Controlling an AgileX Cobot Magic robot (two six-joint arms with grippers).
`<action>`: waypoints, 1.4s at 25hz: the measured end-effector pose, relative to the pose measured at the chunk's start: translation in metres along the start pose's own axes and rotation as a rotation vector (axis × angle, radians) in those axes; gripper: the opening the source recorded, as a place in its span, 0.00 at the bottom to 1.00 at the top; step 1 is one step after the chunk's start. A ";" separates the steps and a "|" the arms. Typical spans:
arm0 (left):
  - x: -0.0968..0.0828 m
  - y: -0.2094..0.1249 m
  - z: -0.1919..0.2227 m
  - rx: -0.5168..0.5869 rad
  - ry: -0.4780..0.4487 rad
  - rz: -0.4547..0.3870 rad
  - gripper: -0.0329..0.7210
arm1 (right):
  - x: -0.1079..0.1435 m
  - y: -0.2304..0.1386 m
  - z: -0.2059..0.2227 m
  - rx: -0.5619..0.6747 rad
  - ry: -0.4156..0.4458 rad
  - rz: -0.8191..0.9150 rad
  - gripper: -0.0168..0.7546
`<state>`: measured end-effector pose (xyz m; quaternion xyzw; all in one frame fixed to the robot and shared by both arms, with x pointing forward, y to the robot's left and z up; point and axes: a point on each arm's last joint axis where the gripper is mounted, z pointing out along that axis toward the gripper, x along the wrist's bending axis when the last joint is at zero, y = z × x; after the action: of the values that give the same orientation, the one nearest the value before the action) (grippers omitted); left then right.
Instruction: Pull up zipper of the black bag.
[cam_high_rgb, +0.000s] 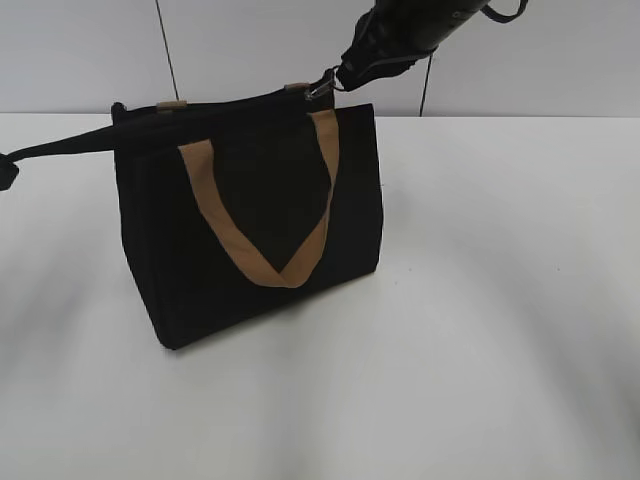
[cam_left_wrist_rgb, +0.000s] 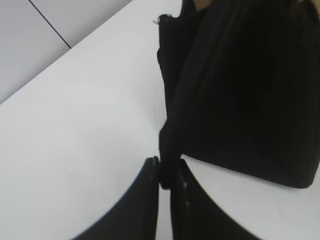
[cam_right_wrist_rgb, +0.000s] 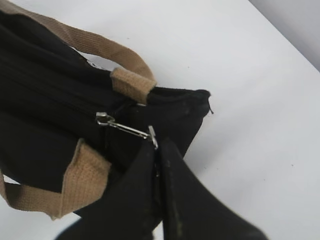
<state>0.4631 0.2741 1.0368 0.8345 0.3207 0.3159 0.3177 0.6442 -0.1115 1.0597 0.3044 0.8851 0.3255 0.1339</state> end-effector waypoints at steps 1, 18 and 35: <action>0.000 0.000 0.000 0.000 0.000 0.000 0.08 | -0.001 0.000 0.000 0.000 -0.002 0.002 0.00; 0.002 0.006 0.000 -0.074 0.006 -0.185 0.88 | -0.008 0.004 -0.031 -0.031 -0.050 -0.009 0.71; 0.016 0.034 -0.014 -0.045 -0.043 -0.644 0.79 | -0.019 -0.022 -0.110 0.211 -0.177 0.189 0.71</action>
<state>0.4740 0.2707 1.0753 0.6893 0.5546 0.1885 0.4262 0.6012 -0.1918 1.1286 0.4263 0.8666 0.2136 0.1474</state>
